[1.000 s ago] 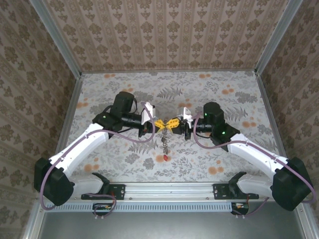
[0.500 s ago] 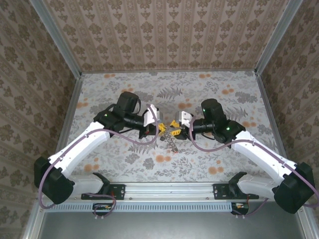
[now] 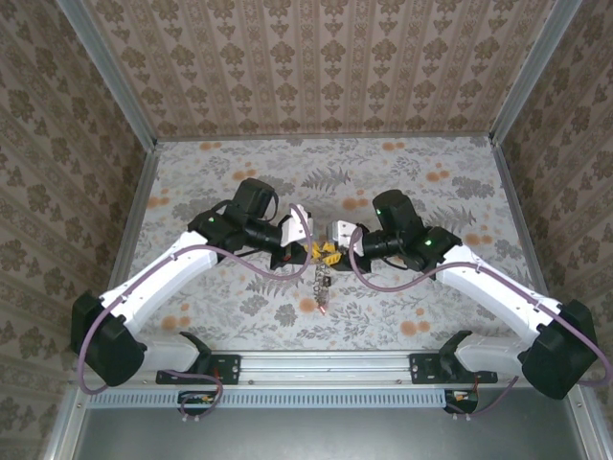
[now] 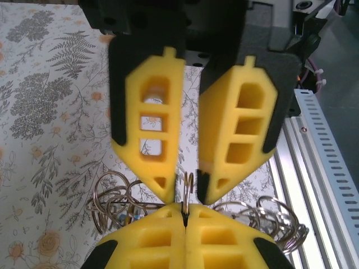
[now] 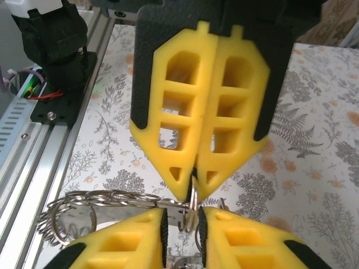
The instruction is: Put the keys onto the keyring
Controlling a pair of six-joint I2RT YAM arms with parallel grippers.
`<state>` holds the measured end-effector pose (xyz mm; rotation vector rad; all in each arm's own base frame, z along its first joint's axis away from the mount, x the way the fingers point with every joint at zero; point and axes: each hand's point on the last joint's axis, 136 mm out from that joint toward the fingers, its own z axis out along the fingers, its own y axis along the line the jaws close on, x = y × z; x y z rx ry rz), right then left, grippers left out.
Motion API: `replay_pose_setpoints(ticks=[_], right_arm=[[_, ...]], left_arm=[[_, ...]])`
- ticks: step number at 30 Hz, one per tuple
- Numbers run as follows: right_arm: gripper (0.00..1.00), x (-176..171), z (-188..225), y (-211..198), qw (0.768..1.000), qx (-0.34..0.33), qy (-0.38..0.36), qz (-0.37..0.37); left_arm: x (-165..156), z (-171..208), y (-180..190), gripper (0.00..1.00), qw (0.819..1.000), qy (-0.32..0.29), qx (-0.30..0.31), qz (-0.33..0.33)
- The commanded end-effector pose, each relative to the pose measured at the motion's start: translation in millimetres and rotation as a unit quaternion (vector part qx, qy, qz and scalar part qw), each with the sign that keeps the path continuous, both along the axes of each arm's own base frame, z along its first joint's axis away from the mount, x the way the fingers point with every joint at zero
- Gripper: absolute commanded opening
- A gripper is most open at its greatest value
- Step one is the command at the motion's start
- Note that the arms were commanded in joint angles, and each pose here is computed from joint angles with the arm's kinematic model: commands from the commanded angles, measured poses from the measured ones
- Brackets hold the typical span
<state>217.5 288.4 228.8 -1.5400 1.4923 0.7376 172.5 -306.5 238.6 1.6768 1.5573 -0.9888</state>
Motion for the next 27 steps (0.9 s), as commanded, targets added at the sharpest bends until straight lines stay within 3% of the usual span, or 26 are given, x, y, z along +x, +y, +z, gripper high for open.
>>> replay_pose_setpoints(ticks=[1, 3, 5, 6, 7, 8, 14, 21, 27], right_arm=[[0.13, 1.6, 6.2, 4.0, 1.000, -0.005, -0.007, 0.001], [0.03, 2.6, 7.3, 4.7, 1.000, -0.004, -0.006, -0.001], [0.00, 3.5, 8.4, 4.1, 1.000, -0.005, -0.008, -0.004], [0.00, 2.8, 9.2, 3.5, 1.000, -0.003, -0.010, -0.005], [0.00, 3.0, 11.0, 2.4, 1.000, 0.000, -0.013, -0.007], [0.00, 3.1, 13.7, 1.3, 1.000, 0.006, -0.018, -0.008], [0.00, -4.9, 29.8, -2.5, 0.997, 0.061, -0.041, 0.006], [0.00, -10.4, 37.7, -2.3, 0.994, 0.094, -0.053, 0.022], [0.00, -13.0, 43.1, 0.5, 0.991, 0.117, -0.057, 0.034]], left_arm=[[-3.4, 17.6, -5.8, 0.00, 0.999, -0.012, -0.022, -0.020], [-3.5, 17.7, -5.6, 0.00, 0.999, -0.011, -0.022, -0.020], [-3.9, 17.2, -5.1, 0.00, 1.000, -0.011, -0.022, -0.019], [-2.8, 16.2, -4.1, 0.05, 1.000, -0.010, -0.021, -0.014], [-3.4, 15.7, -2.6, 0.19, 1.000, -0.009, -0.022, -0.012], [-6.0, 14.4, -0.4, 0.26, 1.000, -0.007, -0.023, -0.014], [-17.8, 6.3, 14.7, 0.41, 0.997, -0.008, -0.069, 0.012], [-9.9, -14.2, 27.8, 0.48, 0.994, -0.024, -0.064, 0.089], [-8.5, -12.5, 14.4, 0.57, 0.984, -0.114, -0.094, 0.099]])
